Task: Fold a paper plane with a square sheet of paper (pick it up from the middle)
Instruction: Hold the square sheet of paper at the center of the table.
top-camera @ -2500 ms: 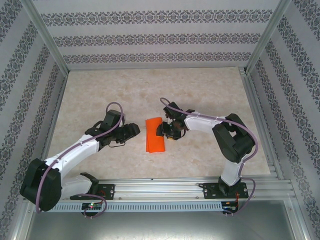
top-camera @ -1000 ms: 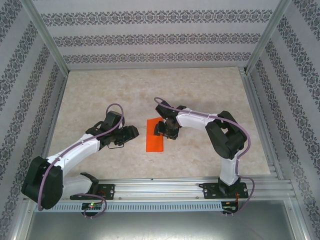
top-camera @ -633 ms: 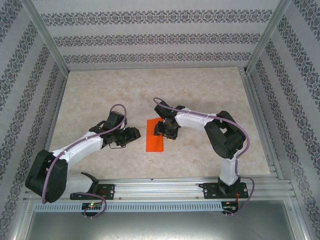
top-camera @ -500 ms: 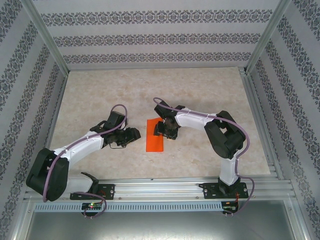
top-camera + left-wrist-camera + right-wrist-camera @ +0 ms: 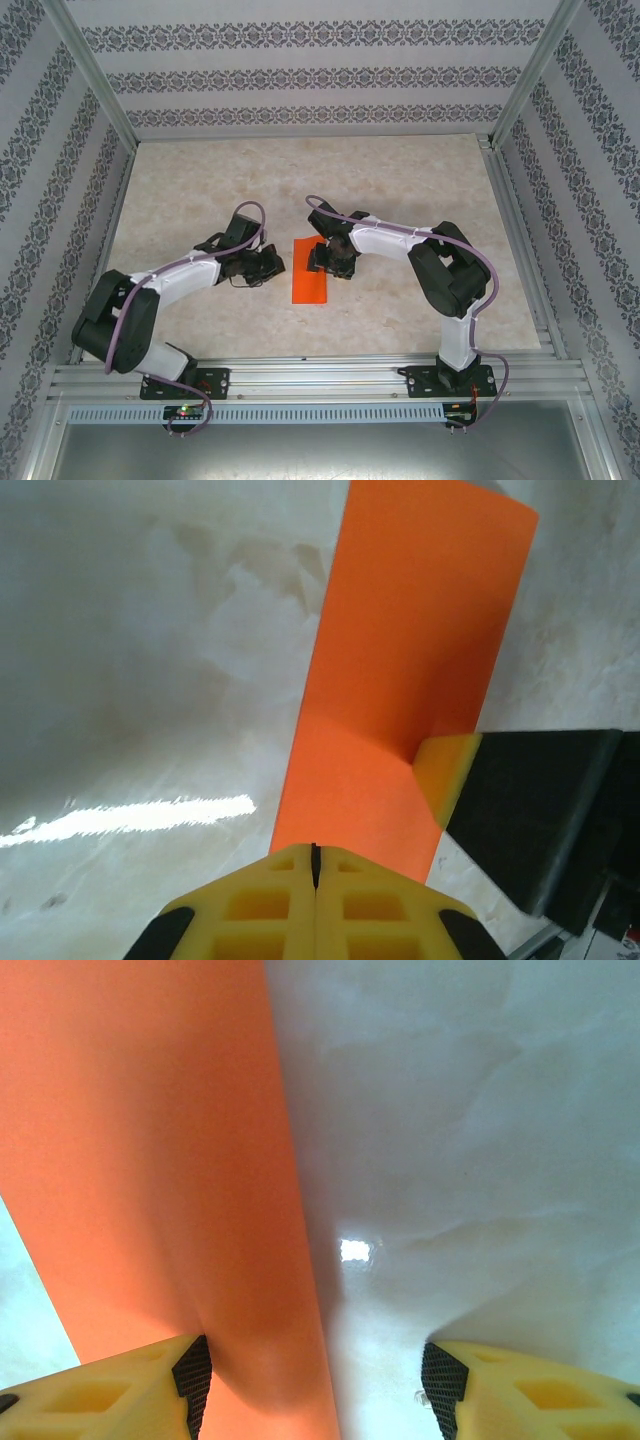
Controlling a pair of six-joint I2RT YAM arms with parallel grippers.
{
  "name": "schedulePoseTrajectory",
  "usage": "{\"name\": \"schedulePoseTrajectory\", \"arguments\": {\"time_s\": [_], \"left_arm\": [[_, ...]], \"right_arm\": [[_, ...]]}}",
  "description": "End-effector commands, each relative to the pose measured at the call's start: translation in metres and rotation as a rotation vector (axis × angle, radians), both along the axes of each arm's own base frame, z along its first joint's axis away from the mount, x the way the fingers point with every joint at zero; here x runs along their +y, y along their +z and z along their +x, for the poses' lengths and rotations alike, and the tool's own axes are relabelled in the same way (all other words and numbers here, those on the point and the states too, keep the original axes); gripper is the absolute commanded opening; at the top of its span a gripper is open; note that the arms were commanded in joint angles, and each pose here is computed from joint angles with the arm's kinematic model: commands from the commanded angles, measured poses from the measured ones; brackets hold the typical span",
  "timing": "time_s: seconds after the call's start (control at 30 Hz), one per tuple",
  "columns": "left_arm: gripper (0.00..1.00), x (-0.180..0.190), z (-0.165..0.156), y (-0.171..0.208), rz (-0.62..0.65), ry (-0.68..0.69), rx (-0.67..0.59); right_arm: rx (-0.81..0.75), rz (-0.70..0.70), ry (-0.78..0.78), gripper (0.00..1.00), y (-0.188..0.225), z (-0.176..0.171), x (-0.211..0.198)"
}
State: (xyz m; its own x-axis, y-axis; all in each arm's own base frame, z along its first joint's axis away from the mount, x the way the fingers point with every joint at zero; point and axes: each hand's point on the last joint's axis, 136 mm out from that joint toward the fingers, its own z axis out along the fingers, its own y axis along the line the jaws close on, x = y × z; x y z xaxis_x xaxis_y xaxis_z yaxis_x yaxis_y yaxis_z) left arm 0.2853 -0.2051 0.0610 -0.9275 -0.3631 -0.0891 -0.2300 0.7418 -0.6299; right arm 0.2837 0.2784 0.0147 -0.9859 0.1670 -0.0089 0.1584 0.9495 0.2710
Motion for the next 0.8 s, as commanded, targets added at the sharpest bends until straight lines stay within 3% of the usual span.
{"name": "schedulePoseTrajectory", "arguments": {"time_s": [0.0, 0.4, 0.77], "left_arm": [[0.0, -0.021, 0.013, 0.009, -0.043, -0.035, -0.034], [0.0, -0.048, 0.021, -0.021, -0.031, -0.088, 0.037], [0.0, -0.036, 0.006, -0.059, 0.048, -0.07, 0.116]], "right_arm": [[0.095, -0.145, -0.007, 0.63, -0.051, -0.023, -0.027], [0.101, -0.143, -0.005, 0.63, -0.052, -0.023, -0.026], [0.088, -0.124, -0.002, 0.63, -0.048, -0.022, -0.02]]}}
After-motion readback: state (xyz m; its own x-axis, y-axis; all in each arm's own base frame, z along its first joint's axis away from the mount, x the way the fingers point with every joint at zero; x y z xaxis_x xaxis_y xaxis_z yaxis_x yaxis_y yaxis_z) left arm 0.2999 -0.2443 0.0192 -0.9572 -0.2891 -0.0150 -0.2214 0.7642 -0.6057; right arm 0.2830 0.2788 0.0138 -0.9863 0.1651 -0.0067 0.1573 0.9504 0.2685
